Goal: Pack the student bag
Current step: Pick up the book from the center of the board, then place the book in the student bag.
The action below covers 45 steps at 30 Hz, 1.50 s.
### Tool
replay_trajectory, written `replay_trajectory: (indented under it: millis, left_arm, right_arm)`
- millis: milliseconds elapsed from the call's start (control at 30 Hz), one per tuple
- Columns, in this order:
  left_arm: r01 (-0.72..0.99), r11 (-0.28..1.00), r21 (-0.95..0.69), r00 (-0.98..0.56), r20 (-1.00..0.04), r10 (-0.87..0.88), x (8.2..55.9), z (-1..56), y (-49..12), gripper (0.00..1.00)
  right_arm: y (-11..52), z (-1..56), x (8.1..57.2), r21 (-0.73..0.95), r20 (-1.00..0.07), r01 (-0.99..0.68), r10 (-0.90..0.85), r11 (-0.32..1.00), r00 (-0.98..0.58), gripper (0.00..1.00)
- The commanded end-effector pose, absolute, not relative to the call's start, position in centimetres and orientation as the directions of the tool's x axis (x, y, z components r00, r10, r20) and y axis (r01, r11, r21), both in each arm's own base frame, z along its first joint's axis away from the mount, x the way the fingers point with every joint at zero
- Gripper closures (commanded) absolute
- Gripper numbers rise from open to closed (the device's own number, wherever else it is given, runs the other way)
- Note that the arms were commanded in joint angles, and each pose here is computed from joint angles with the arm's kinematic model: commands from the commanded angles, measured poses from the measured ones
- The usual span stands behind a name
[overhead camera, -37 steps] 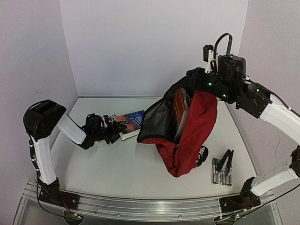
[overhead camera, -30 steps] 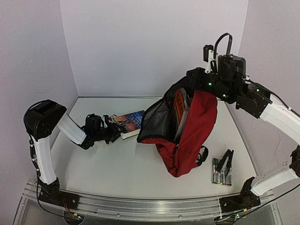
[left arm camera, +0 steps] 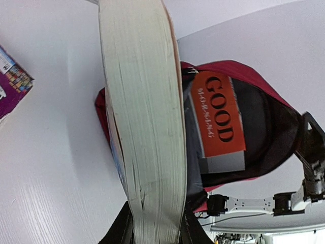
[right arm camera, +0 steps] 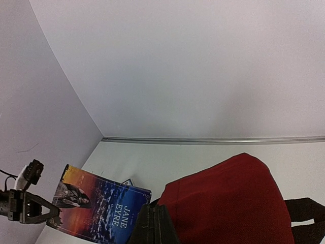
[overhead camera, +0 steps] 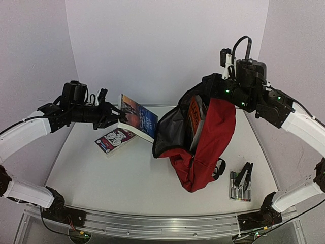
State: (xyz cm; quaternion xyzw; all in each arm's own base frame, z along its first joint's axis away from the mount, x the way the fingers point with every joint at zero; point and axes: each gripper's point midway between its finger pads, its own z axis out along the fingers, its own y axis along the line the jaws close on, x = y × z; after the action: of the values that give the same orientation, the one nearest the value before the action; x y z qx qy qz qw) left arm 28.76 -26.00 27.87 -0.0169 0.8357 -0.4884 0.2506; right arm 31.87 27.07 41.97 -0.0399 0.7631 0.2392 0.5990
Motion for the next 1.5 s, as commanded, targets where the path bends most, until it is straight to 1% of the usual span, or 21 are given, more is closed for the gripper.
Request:
replay_trajectory:
  millis: [0, 67, 233, 333, 433, 533, 833, 900, 1033, 1467]
  left_arm:
    - [0.631, 0.312, -0.71, -0.703, -0.693, -0.156, 23.8, 42.2, -29.4, 1.0]
    - [0.675, 0.3, -0.674, -0.676, -0.728, -0.117, 22.8, 44.1, -30.5, 1.0]
    - [0.715, 0.196, -0.671, -0.672, -0.737, -0.072, 21.7, 47.8, -32.5, 1.0]
    - [0.711, 0.154, -0.686, -0.691, -0.723, -0.029, 21.4, 47.7, -34.2, 1.0]
    - [0.698, 0.145, -0.701, -0.71, -0.704, 0.009, 21.3, 46.7, -35.5, 1.0]
    - [0.685, 0.163, -0.71, -0.723, -0.691, 0.028, 21.6, 45.6, -36.1, 1.0]
    - [0.652, 0.272, -0.707, -0.745, -0.664, 0.059, 23.7, 42.8, -36.9, 1.0]
    - [0.639, 0.311, -0.703, -0.751, -0.659, 0.052, 24.4, 42.2, -36.9, 1.0]
    - [0.605, 0.35, -0.715, -0.766, -0.643, 0.011, 25.5, 42.0, -37.0, 1.0]
    - [0.514, 0.327, -0.793, -0.816, -0.57, -0.1, 30.2, 42.3, -40.9, 1.0]
  right_arm:
    - [27.1, 44.9, 31.6, 0.34, -0.935, -0.374, 0.269, 0.863, -0.232, 1.0]
    - [27.2, 45.1, 31.6, 0.341, -0.935, -0.377, 0.269, 0.861, -0.232, 1.0]
    - [27.4, 45.2, 31.6, 0.341, -0.934, -0.377, 0.266, 0.861, -0.238, 1.0]
    - [27.1, 45.3, 31.6, 0.342, -0.934, -0.37, 0.269, 0.864, -0.235, 1.0]
    - [27.0, 45.2, 31.6, 0.34, -0.934, -0.365, 0.266, 0.867, -0.237, 1.0]
    - [26.9, 44.8, 31.6, 0.337, -0.934, -0.361, 0.261, 0.87, -0.242, 1.0]
    - [27.1, 44.2, 31.7, 0.331, -0.934, -0.359, 0.25, 0.873, -0.253, 1.0]
    - [27.1, 44.3, 31.6, 0.335, -0.933, -0.362, 0.253, 0.87, -0.254, 1.0]
    - [27.1, 44.1, 31.5, 0.343, -0.93, -0.362, 0.259, 0.867, -0.262, 1.0]
    - [27.9, 42.8, 32.0, 0.353, -0.922, -0.351, 0.258, 0.868, -0.29, 1.0]
